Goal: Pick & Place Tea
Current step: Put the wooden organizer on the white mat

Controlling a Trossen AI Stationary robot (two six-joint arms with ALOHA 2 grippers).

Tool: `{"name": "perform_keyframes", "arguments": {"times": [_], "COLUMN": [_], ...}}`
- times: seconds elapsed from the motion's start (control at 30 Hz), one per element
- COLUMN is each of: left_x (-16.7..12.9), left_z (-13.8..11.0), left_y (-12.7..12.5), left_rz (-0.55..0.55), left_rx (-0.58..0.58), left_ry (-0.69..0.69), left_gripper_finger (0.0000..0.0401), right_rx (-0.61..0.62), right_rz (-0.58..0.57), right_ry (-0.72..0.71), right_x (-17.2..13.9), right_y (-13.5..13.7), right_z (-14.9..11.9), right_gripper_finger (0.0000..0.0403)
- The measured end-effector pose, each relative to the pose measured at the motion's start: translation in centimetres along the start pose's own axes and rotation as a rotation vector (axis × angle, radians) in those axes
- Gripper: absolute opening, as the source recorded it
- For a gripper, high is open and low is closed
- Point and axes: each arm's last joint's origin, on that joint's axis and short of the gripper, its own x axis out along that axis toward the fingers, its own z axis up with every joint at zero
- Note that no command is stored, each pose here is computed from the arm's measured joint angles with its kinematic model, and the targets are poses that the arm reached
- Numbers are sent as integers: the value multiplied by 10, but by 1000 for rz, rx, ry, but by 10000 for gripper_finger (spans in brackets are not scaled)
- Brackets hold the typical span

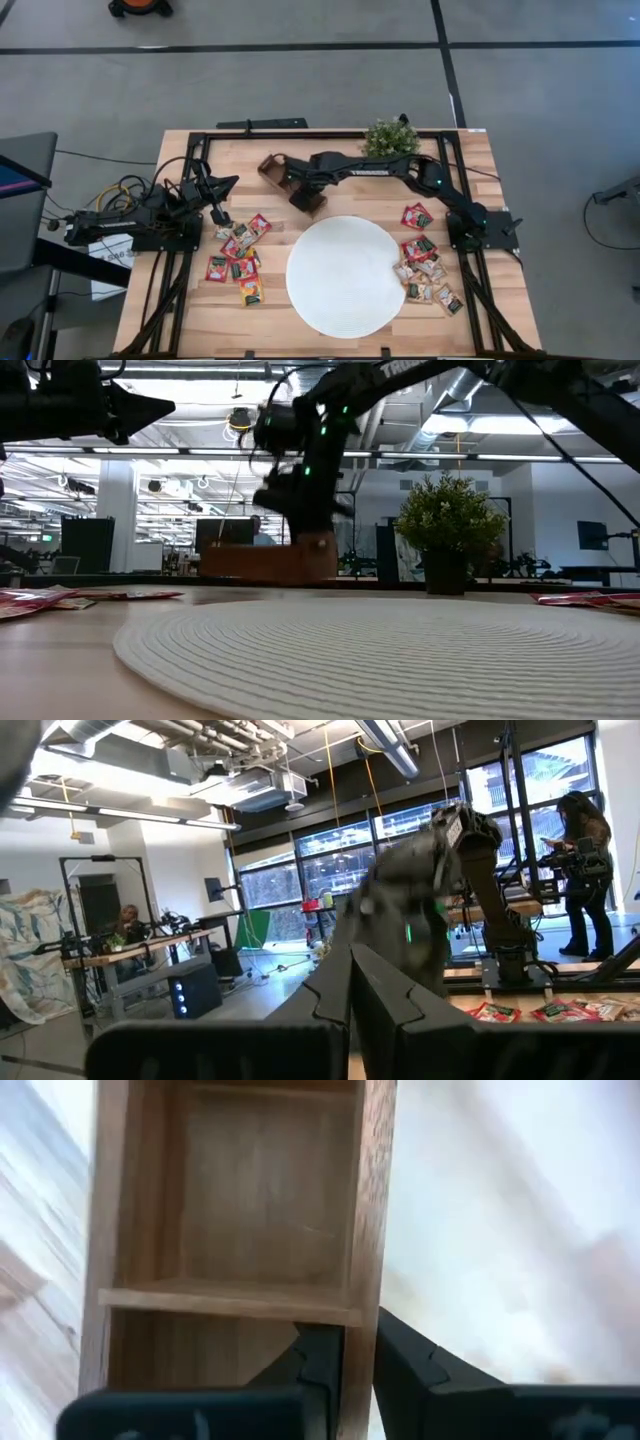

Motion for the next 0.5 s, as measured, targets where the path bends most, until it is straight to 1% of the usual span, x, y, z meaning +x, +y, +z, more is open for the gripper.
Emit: {"name": "perform_keyframes", "arguments": {"times": [0.07,0.17,0.27,0.33,0.4,0.5], "left_x": [0,0,0,1,1,1], "left_z": [0,0,0,2,3,8], "left_y": [0,1,1,2,2,3], "left_rz": [7,18,34,47,48,56], "left_rx": [-3,-27,-39,-46,-78,-112], "left_ry": [2,5,7,21,33,11], "left_gripper_finger": [0,0,0,0,0,0], "right_rx": [-21,-79,-162,-205,-244,-318], "right_rz": [-20,-12,10,21,25,20], "right_ry": [-58,-132,-155,-133,-86,-1], "right_x": [-22,-60,-102,-129,-149,-168], "right_y": [-3,-2,5,12,20,38], "right_z": [4,6,-5,-19,-35,-62], "right_gripper_finger": [31,17,17,21,28,25]}}
